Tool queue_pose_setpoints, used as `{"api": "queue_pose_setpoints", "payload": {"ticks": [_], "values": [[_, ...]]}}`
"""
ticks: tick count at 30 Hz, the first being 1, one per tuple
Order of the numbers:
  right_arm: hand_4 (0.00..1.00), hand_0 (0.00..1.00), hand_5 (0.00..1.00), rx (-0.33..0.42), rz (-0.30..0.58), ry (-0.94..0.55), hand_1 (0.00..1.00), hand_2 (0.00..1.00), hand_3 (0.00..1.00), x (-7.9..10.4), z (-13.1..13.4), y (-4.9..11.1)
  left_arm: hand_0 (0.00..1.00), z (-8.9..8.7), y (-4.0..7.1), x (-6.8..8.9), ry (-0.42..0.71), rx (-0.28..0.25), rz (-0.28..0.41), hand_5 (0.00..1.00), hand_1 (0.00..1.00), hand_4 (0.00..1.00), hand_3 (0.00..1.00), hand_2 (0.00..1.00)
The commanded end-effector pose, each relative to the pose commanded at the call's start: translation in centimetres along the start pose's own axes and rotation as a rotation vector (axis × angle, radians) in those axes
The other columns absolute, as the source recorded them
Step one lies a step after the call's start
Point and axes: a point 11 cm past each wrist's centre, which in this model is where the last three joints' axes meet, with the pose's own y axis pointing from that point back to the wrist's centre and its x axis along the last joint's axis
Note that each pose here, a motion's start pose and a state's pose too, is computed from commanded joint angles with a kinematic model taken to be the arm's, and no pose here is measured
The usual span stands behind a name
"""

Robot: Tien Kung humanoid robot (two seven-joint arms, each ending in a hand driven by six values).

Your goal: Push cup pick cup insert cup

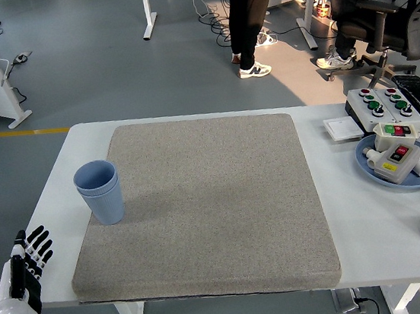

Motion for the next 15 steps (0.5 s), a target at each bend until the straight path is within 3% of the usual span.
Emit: {"api": "queue_pose_setpoints", "payload": {"ticks": [15], "values": [[0.115,0.523,0.445,-0.014,-0.007,-0.006,0.544,0.622,0.564,-0.52,0.87,-0.08,0.876,-0.42,0.37,0.64,0.028,0.013,0.025,0.998,0.877,0.59,0.774,0.869]]}}
